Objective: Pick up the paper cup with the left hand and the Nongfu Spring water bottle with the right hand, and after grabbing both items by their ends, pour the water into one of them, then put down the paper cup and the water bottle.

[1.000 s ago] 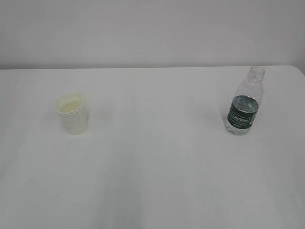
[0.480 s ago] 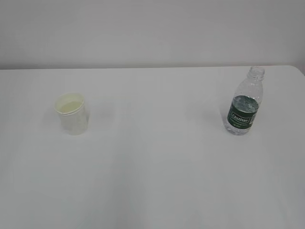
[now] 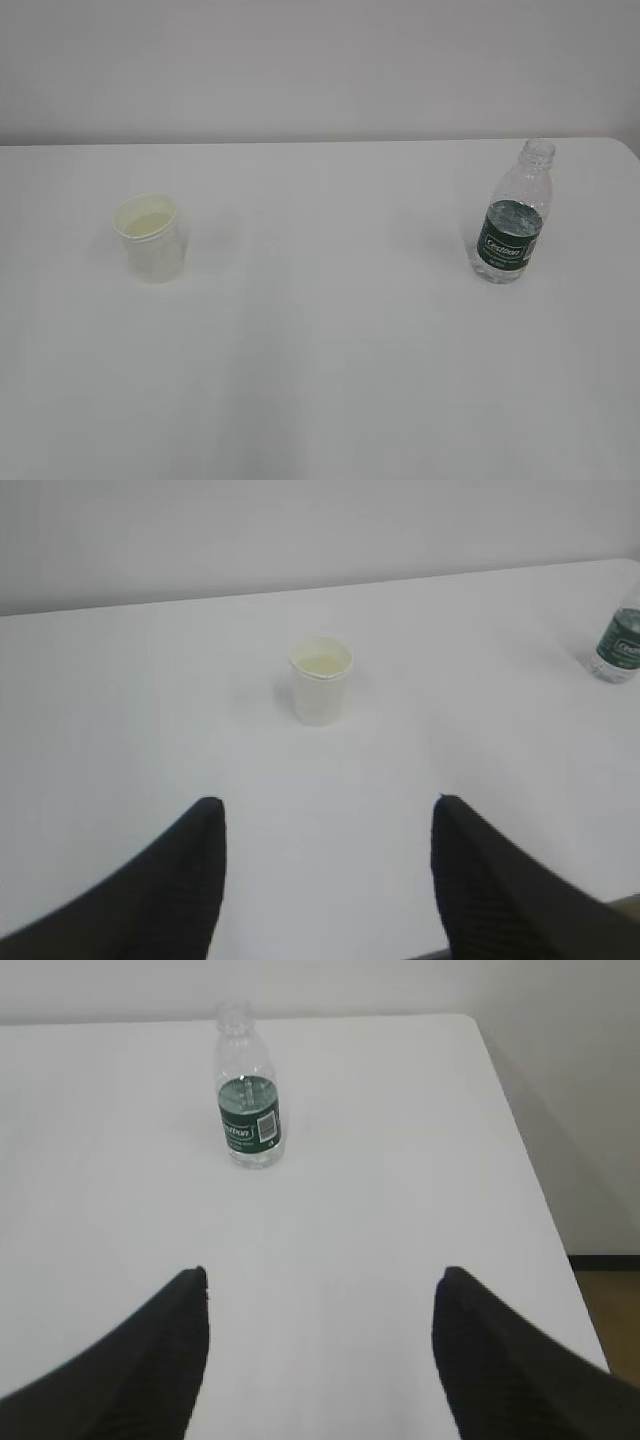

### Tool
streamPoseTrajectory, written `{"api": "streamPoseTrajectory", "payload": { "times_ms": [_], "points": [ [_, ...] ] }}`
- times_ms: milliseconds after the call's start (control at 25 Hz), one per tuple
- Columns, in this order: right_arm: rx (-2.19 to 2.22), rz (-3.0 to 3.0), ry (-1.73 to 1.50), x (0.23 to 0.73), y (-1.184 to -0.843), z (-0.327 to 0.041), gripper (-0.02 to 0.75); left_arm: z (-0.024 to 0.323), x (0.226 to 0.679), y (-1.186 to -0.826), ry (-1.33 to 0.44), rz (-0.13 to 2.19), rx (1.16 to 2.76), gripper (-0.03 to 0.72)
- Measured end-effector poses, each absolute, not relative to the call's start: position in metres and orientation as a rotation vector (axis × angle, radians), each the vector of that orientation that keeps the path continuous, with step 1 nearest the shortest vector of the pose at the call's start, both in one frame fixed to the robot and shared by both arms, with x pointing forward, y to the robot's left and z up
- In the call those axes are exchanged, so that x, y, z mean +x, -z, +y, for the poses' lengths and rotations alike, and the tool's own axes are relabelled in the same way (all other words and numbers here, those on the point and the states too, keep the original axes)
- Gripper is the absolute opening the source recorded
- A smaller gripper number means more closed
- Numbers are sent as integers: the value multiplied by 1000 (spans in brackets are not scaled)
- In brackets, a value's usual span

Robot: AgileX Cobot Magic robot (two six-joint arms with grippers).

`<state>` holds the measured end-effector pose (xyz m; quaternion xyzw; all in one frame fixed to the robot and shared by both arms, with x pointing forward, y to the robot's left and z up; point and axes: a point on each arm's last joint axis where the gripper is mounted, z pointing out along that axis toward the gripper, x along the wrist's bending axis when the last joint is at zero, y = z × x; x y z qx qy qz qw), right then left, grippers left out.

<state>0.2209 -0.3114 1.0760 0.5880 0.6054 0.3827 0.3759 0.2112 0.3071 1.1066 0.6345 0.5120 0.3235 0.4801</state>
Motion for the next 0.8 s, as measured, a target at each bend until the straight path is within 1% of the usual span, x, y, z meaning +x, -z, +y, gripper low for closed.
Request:
{"api": "streamPoseTrajectory", "payload": {
  "times_ms": [200,800],
  "points": [
    [1497,1590,-942,220,-1073,-311,531,309,206,-1102,-784,1256,1573,461],
    [1509,1595,-884,219,-1071,-315,531,304,218,-1076,-722,1310,1650,461]
  ]
}}
